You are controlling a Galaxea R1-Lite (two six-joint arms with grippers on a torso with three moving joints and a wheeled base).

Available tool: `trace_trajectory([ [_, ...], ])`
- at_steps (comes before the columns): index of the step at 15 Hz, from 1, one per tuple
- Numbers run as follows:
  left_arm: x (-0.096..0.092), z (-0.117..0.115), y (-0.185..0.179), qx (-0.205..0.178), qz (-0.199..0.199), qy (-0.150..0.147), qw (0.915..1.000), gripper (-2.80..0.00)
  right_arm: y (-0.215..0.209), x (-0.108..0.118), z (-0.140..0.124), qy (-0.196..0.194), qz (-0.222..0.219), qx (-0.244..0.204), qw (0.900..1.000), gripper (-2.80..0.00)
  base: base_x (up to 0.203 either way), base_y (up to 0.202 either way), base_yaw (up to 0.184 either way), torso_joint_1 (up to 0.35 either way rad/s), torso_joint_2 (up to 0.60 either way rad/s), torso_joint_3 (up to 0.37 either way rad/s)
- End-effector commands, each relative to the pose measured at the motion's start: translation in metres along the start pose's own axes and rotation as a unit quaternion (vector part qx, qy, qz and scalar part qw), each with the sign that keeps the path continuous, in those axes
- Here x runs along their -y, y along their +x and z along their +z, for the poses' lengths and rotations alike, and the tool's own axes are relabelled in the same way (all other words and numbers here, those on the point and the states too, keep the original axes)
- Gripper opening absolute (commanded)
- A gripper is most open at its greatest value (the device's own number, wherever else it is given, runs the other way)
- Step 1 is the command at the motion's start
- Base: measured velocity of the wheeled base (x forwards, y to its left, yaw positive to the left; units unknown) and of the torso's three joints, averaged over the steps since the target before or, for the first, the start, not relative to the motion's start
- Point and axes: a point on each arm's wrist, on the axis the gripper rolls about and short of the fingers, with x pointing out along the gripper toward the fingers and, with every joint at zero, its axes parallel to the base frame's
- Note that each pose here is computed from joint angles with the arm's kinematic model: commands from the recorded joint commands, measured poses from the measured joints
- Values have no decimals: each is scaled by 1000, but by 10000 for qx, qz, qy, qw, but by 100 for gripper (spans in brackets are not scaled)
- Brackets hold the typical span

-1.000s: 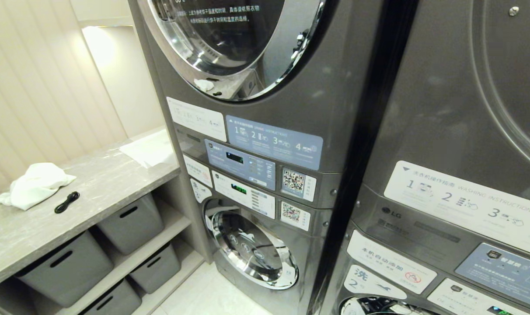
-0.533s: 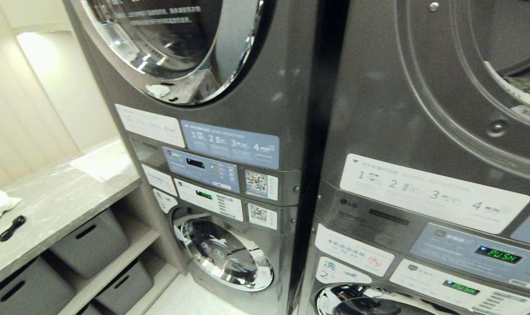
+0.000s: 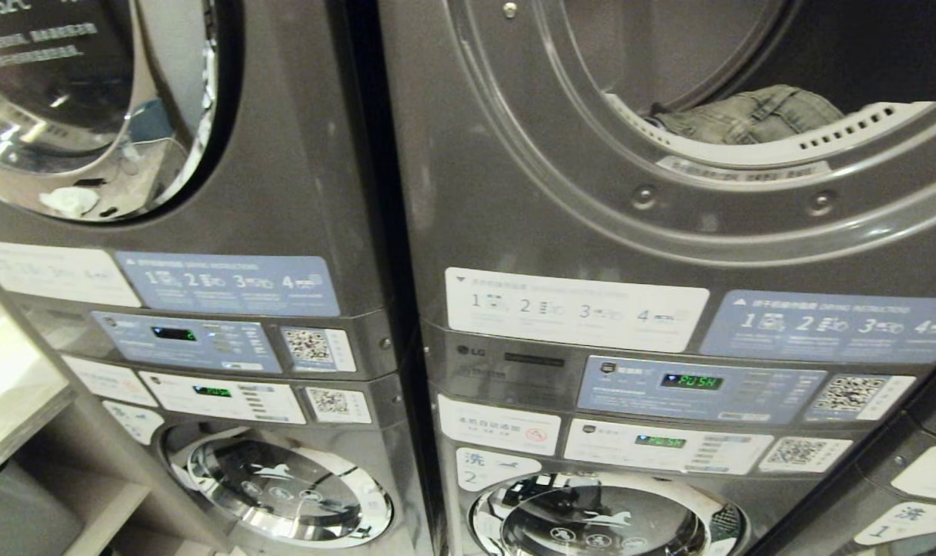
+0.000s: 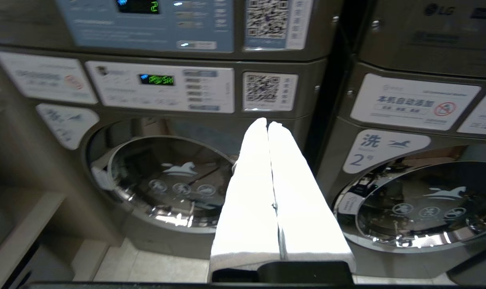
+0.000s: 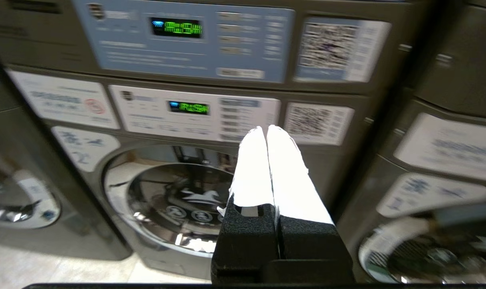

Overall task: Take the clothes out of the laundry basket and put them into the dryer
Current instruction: Close the dryer

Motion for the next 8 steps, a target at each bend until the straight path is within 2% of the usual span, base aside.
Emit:
trace_trajectory([
  [1, 0, 0, 0, 0, 1, 4, 10000, -280, 0, 0, 0, 9, 1, 6, 10000, -280, 5, 11, -179, 4, 2, -2],
  [3, 0, 0, 0, 0, 1, 4, 10000, -280, 0, 0, 0, -6, 1, 6, 10000, -280, 2, 9, -170, 1, 3, 1],
  [5, 0, 0, 0, 0, 1, 4, 10000, -280, 0, 0, 0, -6, 1, 6, 10000, -280, 1, 4, -108, 3, 1, 0],
  [8, 0, 0, 0, 0, 1, -4, 10000, -280, 0, 0, 0, -6, 1, 6, 10000, -280, 0, 0, 0, 0, 0, 0],
])
